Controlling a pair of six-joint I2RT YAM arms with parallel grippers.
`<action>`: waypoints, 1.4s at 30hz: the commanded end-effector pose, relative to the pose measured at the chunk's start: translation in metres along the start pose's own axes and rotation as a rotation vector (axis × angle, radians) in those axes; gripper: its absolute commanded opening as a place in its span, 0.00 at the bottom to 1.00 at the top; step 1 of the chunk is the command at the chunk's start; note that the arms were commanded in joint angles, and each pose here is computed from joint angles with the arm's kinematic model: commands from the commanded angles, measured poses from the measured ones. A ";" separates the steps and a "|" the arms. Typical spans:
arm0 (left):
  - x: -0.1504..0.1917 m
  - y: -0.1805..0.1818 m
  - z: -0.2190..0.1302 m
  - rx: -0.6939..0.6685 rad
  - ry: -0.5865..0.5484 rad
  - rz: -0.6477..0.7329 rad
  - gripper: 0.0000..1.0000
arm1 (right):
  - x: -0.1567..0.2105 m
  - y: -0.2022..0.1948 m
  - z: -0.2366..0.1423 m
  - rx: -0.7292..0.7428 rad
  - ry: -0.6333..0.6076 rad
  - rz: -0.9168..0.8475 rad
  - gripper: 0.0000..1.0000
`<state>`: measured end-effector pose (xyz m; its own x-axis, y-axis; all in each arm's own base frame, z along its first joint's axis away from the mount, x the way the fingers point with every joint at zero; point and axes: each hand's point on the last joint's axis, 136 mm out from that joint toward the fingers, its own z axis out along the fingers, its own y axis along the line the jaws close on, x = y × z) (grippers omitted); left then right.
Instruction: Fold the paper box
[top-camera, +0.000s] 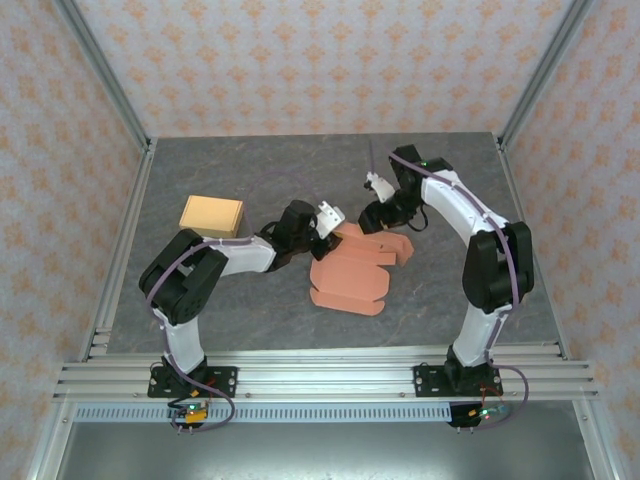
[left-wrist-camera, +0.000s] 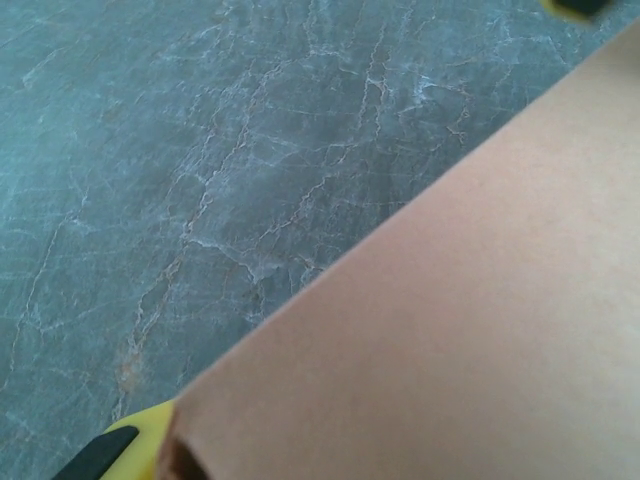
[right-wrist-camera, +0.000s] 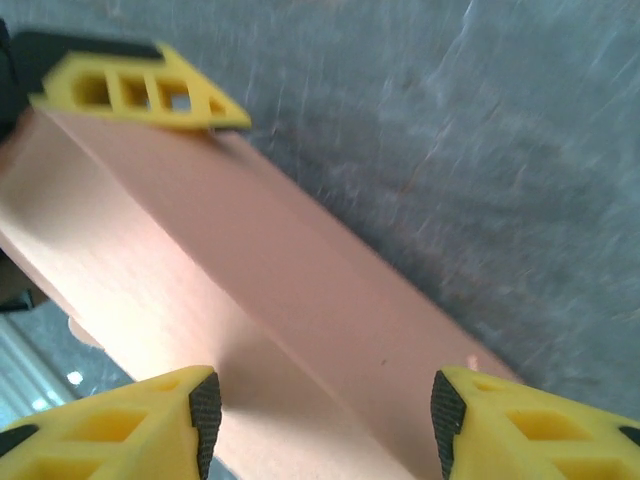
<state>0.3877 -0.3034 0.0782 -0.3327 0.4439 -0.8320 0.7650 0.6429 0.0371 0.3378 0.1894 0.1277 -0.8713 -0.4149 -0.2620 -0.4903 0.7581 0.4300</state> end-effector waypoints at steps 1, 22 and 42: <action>-0.021 0.009 -0.012 -0.075 -0.080 -0.031 0.16 | 0.009 0.014 0.000 -0.060 -0.023 0.040 0.57; 0.003 0.031 -0.024 -0.284 -0.182 -0.218 0.32 | -0.001 0.018 0.034 0.016 -0.023 0.144 0.35; 0.016 0.024 -0.023 -0.322 -0.187 -0.138 0.37 | 0.000 0.024 0.042 -0.029 -0.038 0.171 0.28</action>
<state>0.3773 -0.2606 0.0646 -0.3506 0.2318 -0.9074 0.5059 0.8622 0.0248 0.3322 0.2295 0.1124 -0.9369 -0.2556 -0.2386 -0.3447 0.7895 0.5078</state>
